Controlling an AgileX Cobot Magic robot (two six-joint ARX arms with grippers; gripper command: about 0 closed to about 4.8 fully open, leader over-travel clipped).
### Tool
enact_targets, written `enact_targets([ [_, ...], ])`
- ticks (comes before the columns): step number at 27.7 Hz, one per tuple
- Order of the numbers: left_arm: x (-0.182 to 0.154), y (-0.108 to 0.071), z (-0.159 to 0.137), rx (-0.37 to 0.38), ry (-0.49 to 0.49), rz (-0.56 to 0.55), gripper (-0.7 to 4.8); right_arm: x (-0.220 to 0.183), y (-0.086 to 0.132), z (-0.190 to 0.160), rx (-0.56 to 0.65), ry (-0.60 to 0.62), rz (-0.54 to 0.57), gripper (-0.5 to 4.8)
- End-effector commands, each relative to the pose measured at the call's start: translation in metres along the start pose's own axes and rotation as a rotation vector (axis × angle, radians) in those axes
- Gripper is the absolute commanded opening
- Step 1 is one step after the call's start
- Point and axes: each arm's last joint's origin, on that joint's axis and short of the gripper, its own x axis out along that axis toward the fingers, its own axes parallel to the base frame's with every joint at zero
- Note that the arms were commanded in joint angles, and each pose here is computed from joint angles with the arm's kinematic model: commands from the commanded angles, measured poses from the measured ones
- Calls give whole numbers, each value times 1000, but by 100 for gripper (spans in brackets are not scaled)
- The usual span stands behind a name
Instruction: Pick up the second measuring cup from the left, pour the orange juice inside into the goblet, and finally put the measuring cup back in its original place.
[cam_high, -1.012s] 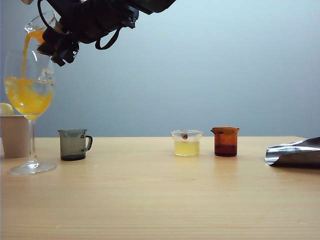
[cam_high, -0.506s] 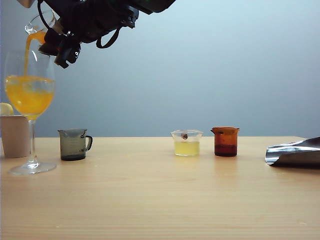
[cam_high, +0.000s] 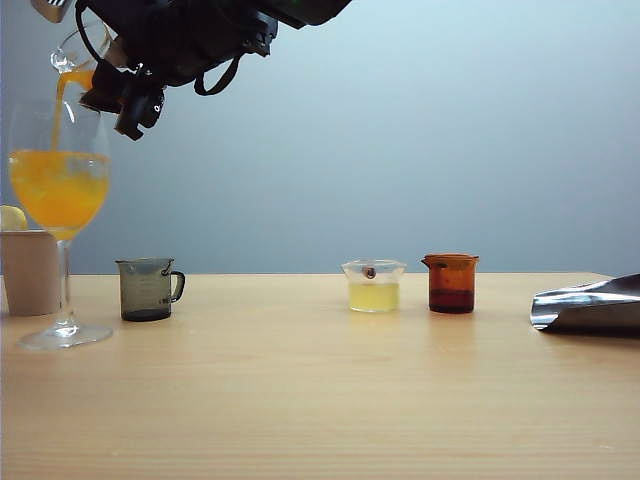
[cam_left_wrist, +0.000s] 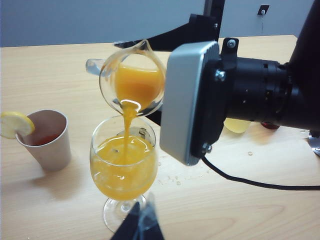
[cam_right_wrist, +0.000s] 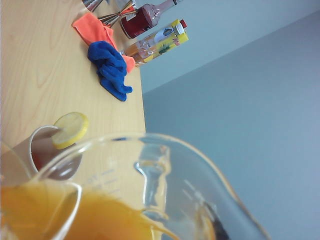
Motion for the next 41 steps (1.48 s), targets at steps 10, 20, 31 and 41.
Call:
enact_targets([
  [10, -1, 0, 2, -1, -12, -5, -5, -2, -9, 8, -120, -23, -45, -6],
  [20, -1, 0, 2, -1, -12, -5, -5, 0, -6, 12, -237, -29, -41, -6],
  [31, -1, 0, 2, -1, -11, -5, -5, 0, -5, 13, -325, -30, -42, -6],
  [41, -1, 0, 2, -1, -11, -5, -5, 0, -6, 13, -405, -28, -55, -6],
])
